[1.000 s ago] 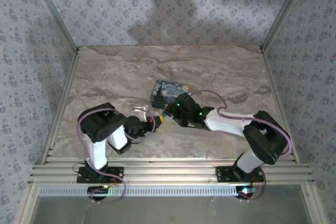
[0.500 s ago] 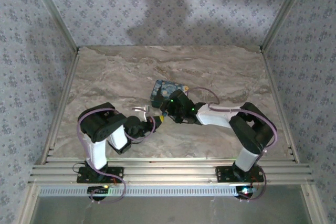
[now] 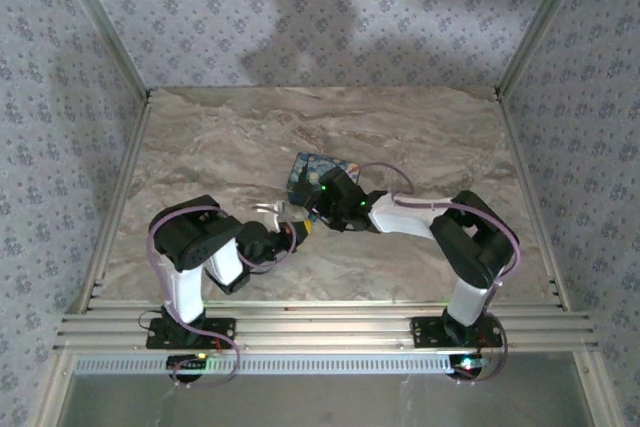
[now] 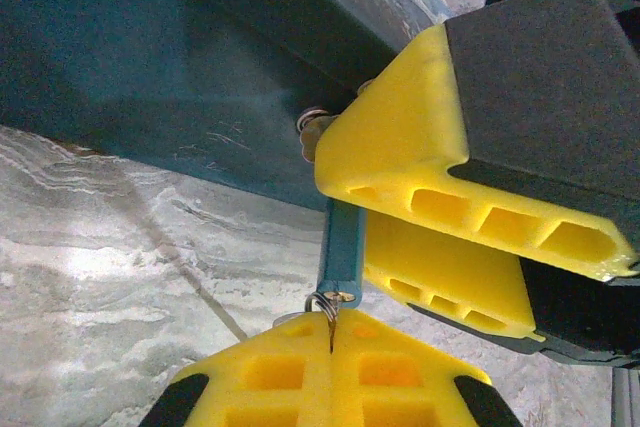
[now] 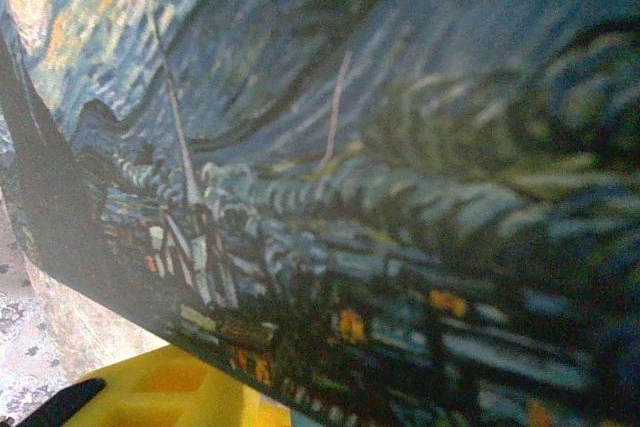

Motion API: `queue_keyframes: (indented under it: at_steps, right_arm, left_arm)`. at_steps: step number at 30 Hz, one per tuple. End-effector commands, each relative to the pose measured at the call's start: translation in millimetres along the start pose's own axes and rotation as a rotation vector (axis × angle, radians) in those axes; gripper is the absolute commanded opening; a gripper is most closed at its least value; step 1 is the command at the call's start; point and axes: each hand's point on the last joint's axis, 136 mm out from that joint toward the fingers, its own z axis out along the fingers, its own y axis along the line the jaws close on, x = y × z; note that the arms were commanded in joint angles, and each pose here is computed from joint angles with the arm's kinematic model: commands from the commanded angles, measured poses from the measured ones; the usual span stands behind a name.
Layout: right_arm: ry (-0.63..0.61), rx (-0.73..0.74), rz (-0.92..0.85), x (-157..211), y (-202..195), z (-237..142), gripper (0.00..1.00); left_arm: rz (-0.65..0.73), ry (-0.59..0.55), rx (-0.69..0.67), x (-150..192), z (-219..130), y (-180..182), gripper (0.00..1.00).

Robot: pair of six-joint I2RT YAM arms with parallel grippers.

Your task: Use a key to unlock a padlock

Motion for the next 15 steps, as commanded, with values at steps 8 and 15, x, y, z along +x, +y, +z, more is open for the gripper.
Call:
queue_keyframes:
  at_steps: [8, 15]
  right_arm:
    - [0.043, 0.059, -0.016, 8.7, -6.4, 4.1, 0.17]
    - [0.059, 0.046, -0.010, 11.1, -3.3, 1.0, 0.12]
  left_arm:
    - [0.049, 0.133, -0.100, 33.0, 3.7, 26.2, 0.00]
    - [0.209, 0.162, -0.142, 26.5, 2.9, 23.7, 0.00]
